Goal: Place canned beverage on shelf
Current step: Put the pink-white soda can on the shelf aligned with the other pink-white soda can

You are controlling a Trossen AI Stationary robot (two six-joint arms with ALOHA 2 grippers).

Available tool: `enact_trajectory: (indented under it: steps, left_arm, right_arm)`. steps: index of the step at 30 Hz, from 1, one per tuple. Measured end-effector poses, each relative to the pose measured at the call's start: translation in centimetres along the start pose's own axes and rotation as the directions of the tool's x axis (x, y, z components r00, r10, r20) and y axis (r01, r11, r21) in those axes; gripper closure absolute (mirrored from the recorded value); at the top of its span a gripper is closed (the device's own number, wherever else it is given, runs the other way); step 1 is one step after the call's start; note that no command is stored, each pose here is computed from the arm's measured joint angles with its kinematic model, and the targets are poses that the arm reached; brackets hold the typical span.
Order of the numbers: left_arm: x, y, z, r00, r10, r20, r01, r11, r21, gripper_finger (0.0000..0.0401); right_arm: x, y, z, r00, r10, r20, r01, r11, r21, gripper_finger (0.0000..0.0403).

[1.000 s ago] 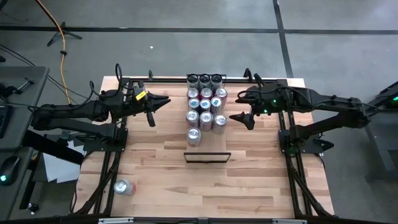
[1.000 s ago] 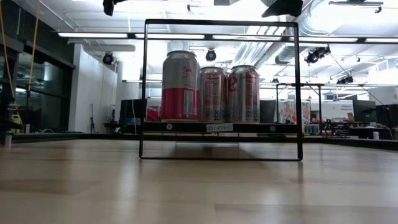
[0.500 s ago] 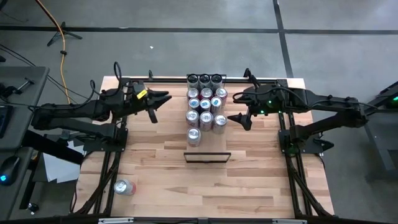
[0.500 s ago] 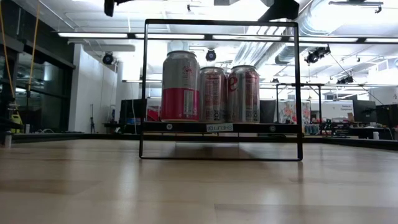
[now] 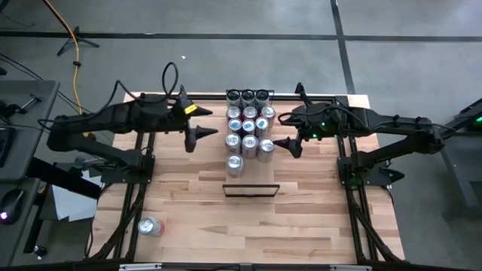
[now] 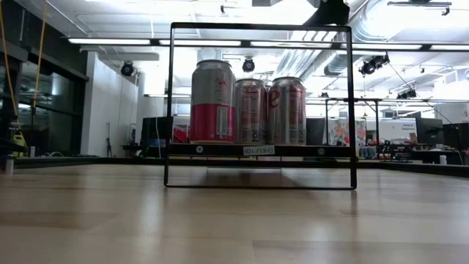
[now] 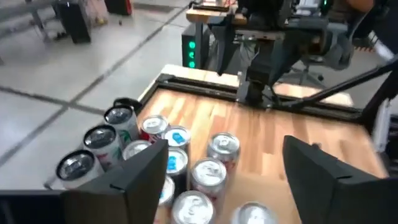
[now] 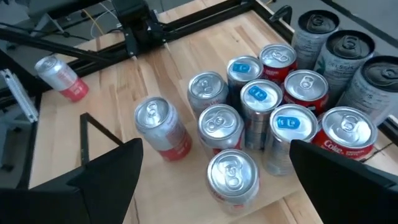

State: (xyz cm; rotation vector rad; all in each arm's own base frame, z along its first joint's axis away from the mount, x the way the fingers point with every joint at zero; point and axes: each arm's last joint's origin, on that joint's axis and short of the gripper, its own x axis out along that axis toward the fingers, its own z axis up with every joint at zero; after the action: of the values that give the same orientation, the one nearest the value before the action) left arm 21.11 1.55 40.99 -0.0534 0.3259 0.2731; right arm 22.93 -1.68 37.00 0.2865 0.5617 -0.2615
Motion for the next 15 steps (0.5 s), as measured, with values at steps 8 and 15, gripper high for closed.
enact_trajectory:
  steps: [8, 15]
  left_arm:
    - [-3.0, -1.4, -0.1, 0.966, -0.090, -0.242, 0.031, 0.971, -0.237, 0.0116]
    - [-3.7, -5.4, -4.3, 0.653, -0.217, -0.726, -0.219, 0.863, -0.455, 0.0118]
  right_arm:
    - [0.0, -0.3, 0.1, 0.995, -0.094, 0.031, 0.094, 0.996, 0.002, 0.0013]
    - [-0.1, -0.6, 0.2, 0.977, -0.202, 0.067, 0.201, 0.979, 0.023, 0.0013]
